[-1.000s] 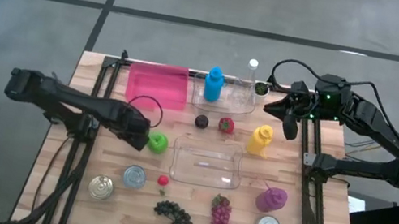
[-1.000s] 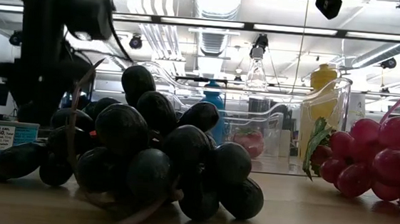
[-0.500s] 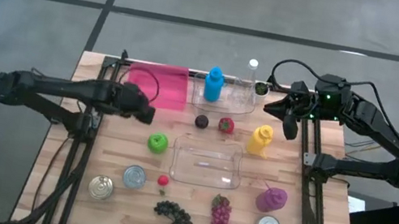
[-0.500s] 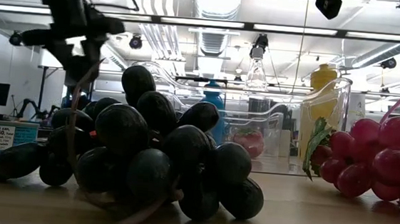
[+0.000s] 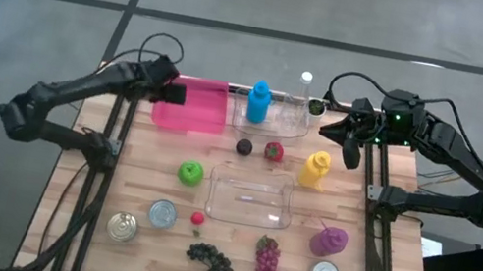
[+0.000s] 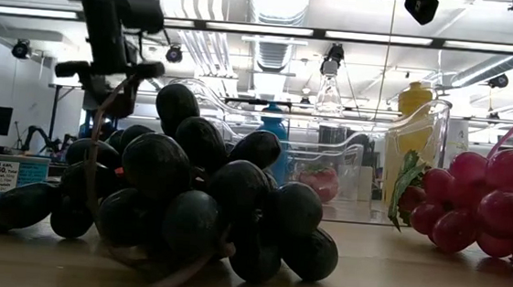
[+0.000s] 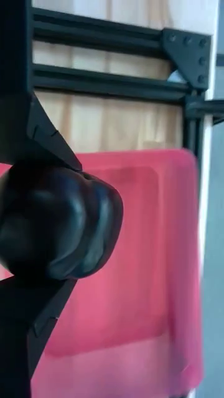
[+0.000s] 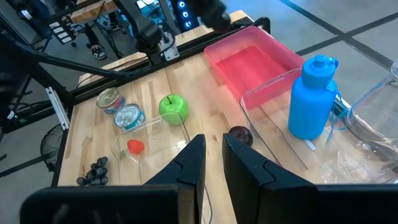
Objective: Pick & Place Food Item
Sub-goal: Put the left plum into the pink bin
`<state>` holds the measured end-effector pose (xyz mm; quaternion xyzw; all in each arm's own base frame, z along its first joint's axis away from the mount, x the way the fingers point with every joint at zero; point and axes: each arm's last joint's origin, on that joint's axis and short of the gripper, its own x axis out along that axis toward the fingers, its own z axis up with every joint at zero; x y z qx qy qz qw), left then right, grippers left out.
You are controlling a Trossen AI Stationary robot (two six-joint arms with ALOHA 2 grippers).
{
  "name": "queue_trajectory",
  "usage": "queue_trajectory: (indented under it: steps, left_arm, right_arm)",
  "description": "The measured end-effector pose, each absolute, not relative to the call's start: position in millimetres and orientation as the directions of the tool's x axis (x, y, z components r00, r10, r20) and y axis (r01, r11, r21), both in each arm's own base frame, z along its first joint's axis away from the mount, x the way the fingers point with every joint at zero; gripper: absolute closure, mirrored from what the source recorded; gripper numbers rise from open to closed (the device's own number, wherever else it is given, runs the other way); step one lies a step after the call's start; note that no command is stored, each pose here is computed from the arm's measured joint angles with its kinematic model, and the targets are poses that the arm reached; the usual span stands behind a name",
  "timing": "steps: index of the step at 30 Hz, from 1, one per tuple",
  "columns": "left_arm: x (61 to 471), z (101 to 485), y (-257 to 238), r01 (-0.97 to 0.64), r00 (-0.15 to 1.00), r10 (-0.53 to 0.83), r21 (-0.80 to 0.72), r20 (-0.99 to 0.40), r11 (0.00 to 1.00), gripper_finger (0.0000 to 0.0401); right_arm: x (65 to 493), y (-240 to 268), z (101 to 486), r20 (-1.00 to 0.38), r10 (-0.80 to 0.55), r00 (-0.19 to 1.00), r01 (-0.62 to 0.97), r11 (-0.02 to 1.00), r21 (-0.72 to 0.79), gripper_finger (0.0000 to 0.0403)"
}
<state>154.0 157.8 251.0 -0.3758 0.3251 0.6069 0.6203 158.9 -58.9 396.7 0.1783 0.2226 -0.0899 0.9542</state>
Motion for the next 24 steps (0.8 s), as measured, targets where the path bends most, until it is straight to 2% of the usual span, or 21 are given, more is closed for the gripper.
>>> queue_trajectory:
  steps: [4,13,19,24]
  left_arm:
    - [156,238,182,-0.996,0.064,0.491,-0.088,-0.869,-0.026,0.0175]
    - [167,203,207,-0.999,0.009,0.445,-0.023,-0.895,-0.026,0.0182]
    - [172,192,213,-1.0,-0.007,0.438,-0.006,-0.899,-0.028,0.0171]
    - [174,191,216,-1.0,0.004,0.452,-0.015,-0.892,-0.02,0.0148]
  right_arm:
    - [159,-59,397,-0.457,-0.092,0.885,0.251,0.92,0.3,0.0351]
    - [159,-59,397,-0.457,-0.092,0.885,0.251,0.92,0.301,0.0351]
    - [159,-59,397,-0.457,-0.092,0.885,0.252,0.92,0.301,0.0351]
    - [159,-59,397,-0.457,-0.092,0.885,0.251,0.92,0.301,0.0351]
